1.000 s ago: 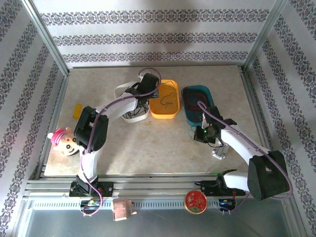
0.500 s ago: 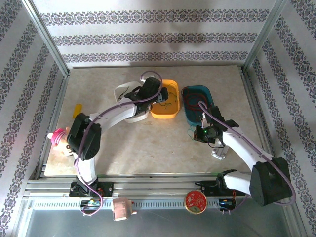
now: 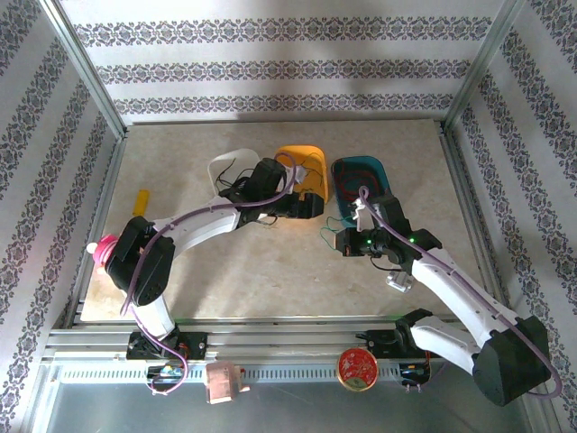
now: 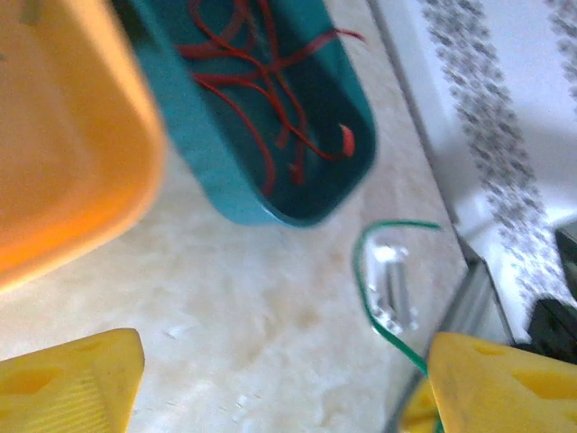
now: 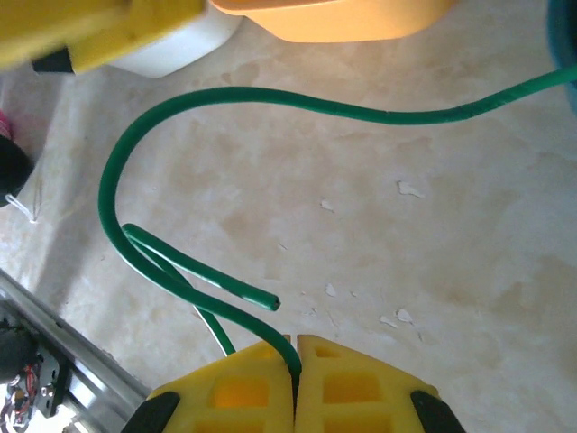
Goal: Untangle the cables
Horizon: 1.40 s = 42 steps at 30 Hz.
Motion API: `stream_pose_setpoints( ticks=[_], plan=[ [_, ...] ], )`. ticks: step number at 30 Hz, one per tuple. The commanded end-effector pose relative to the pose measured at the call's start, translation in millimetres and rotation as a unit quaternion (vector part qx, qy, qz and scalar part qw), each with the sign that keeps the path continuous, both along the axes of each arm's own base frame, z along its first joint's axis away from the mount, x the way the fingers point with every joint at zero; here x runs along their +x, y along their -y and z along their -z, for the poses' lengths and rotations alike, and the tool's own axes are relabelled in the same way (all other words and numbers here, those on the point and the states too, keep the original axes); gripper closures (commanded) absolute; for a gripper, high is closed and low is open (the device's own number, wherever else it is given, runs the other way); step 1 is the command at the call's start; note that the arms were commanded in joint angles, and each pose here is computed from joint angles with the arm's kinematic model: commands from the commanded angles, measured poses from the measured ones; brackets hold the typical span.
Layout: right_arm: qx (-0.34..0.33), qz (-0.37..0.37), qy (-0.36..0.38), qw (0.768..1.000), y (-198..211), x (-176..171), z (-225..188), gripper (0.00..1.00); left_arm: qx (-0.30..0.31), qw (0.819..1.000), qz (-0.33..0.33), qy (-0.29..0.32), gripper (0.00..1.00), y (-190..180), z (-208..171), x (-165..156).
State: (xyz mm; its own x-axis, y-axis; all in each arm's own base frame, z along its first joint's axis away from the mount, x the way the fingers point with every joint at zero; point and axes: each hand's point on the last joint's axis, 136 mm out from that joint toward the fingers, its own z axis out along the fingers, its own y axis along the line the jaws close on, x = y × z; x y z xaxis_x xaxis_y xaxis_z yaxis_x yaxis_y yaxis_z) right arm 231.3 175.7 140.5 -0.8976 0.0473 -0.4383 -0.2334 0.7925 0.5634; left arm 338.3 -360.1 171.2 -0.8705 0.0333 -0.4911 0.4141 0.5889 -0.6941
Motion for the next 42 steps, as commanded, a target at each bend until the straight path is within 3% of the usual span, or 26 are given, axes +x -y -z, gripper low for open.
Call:
stream_pose_setpoints(
  ticks=[1, 10, 14, 18, 24, 27, 29, 36, 42],
  plan=[
    [0.019, -0.014, 0.020, 1.000, -11, 7, -14, 1.00, -0.055, 0.994, 0.087, 0.026, 0.24, 25, -23, -24],
    [0.017, -0.018, 0.028, 0.999, -16, 9, -18, 1.00, -0.044, 0.993, 0.111, -0.003, 0.55, 34, -4, -31],
    [0.016, -0.022, 0.029, 0.999, -18, 10, -19, 1.00, -0.068, 0.992, 0.107, -0.002, 0.82, 40, -9, -27],
    [0.003, -0.028, 0.022, 0.999, -16, 6, -15, 1.00, -0.046, 0.997, 0.051, 0.032, 1.00, 31, -14, -5],
    [-0.090, 0.027, 0.015, 0.995, 19, 7, 7, 1.00, -0.071, 0.994, -0.033, 0.081, 1.00, -2, -50, 22],
    [-0.153, 0.087, 0.010, 0.984, 49, 13, 18, 1.00, -0.103, 0.989, -0.049, 0.094, 1.00, -15, -68, 26],
    [-0.160, 0.107, 0.000, 0.981, 58, 14, 22, 1.00, -0.104, 0.988, -0.051, 0.098, 1.00, -20, -73, 25],
    [-0.138, 0.155, -0.008, 0.978, 69, 22, 20, 0.85, -0.105, 0.986, -0.070, 0.104, 1.00, -36, -74, 25],
    [-0.139, 0.180, -0.001, 0.974, 81, 22, 18, 0.61, -0.117, 0.983, -0.093, 0.104, 1.00, -50, -73, 29]
  ],
)
